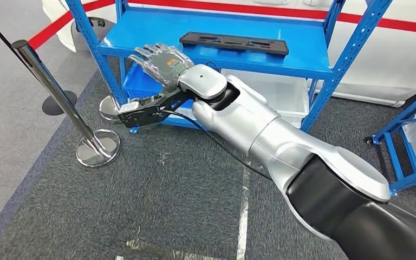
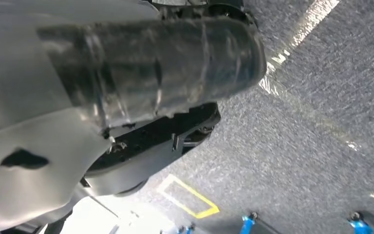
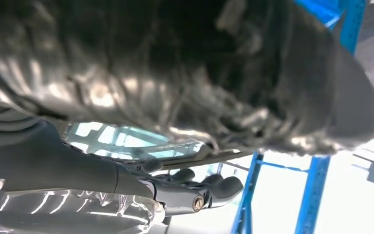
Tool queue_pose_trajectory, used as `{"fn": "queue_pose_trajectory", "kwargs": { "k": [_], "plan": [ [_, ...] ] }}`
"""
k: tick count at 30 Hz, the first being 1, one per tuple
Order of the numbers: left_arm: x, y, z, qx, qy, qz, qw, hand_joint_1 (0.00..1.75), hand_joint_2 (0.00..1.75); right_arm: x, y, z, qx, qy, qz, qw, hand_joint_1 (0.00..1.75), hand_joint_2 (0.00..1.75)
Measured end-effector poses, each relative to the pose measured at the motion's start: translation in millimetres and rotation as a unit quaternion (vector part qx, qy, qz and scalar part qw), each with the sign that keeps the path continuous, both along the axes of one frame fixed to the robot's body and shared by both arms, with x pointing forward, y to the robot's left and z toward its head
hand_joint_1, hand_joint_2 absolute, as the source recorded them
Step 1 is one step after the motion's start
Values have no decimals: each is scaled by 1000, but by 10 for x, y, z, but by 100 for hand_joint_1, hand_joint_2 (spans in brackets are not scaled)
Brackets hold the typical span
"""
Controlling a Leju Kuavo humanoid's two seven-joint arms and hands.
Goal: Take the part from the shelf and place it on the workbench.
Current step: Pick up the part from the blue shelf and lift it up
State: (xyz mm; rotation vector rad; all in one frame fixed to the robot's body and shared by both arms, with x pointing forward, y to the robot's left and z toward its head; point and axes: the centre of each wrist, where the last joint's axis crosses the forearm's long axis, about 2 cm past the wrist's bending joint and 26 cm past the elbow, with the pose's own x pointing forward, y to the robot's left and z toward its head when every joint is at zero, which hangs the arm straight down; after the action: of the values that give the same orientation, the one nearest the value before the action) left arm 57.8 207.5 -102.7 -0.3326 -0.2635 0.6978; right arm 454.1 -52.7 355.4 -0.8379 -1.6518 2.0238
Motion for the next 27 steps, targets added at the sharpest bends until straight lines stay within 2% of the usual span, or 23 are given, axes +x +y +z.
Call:
{"fn": "queue_pose_trajectory", "kwargs": {
  "k": [8, 19, 27],
  "plan": [
    [3, -28, 5, -4, -5, 3, 1000, 0, 0, 35, -74, -36, -21, 6, -22, 1000, 0, 0],
    [-3, -23, 4, -1, -5, 8, 1000, 0, 0, 217, -435, 37, -43, -3, -99, 994, 0, 0],
    [13, -21, 5, 0, -3, 9, 1000, 0, 0, 257, -513, 97, -46, -7, -108, 993, 0, 0]
  ]
}}
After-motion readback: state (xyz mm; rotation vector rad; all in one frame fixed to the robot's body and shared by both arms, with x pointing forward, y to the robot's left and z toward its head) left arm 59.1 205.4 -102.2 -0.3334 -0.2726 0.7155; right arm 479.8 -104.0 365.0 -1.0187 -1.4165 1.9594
